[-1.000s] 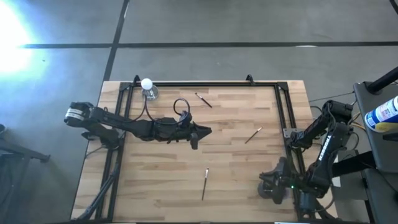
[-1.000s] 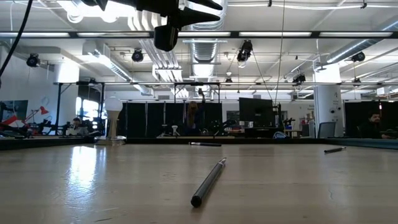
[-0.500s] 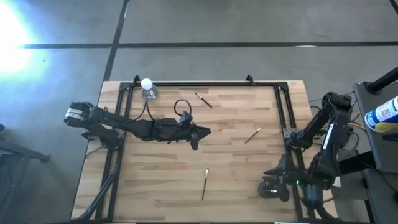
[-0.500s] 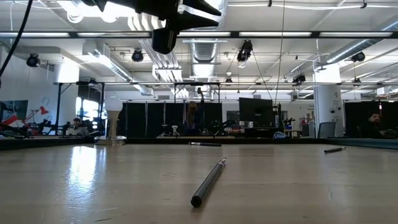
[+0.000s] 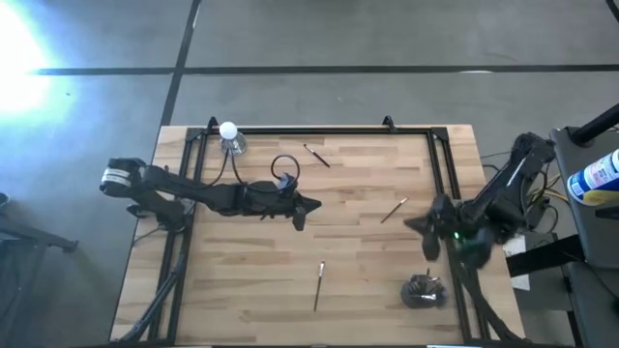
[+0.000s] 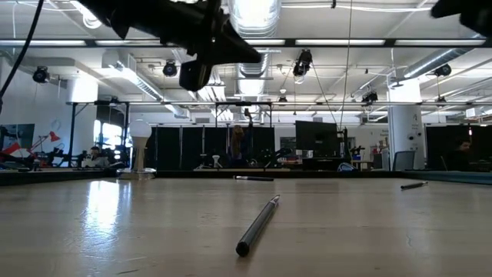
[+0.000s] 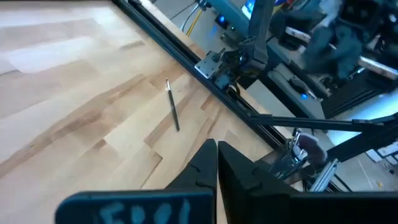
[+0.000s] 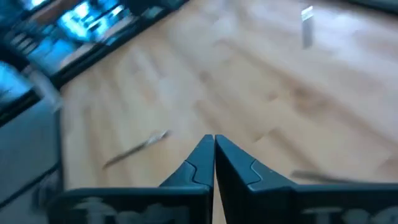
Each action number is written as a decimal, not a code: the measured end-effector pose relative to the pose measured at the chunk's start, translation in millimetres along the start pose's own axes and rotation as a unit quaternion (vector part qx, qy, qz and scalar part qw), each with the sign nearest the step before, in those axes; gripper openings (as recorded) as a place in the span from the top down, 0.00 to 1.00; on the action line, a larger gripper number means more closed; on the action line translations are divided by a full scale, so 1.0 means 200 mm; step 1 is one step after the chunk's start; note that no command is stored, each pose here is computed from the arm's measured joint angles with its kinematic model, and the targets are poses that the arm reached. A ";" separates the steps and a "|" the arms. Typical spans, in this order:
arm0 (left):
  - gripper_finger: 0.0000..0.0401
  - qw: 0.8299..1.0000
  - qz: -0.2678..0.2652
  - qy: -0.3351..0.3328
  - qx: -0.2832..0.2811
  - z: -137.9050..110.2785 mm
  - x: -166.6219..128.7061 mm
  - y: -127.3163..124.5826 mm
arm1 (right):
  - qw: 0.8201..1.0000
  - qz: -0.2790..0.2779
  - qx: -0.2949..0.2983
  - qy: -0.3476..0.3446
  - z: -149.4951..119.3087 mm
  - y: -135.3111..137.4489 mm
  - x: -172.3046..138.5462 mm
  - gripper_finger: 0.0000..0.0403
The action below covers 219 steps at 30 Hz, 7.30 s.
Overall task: Put items in baskets/containers
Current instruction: Put the eyeshadow brush into the brush holder
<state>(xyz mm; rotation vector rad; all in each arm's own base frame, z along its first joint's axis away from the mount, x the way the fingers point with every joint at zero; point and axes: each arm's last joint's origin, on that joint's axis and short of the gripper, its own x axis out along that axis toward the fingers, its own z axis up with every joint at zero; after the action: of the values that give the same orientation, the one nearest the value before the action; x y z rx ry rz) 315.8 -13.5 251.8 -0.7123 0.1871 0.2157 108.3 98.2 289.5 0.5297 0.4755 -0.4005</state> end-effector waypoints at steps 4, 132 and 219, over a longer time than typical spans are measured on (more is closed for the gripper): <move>1.00 1.000 -0.010 -0.017 0.003 -0.04 -0.02 0.08 | 0.997 -0.057 0.053 -0.027 0.11 -0.08 0.06 0.98; 0.69 0.983 -0.180 -0.039 -0.021 0.46 -0.30 0.04 | 0.933 0.146 0.080 -0.320 1.03 0.20 0.87 0.93; 0.69 0.994 -0.104 0.005 0.040 0.37 -0.27 0.09 | 0.999 0.012 0.033 0.030 0.35 0.47 0.18 0.97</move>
<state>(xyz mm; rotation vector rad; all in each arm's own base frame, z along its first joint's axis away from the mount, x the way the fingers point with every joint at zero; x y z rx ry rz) 266.3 41.0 309.2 -0.6472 0.1289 0.0061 204.0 124.4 359.7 0.6117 0.5141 -0.3793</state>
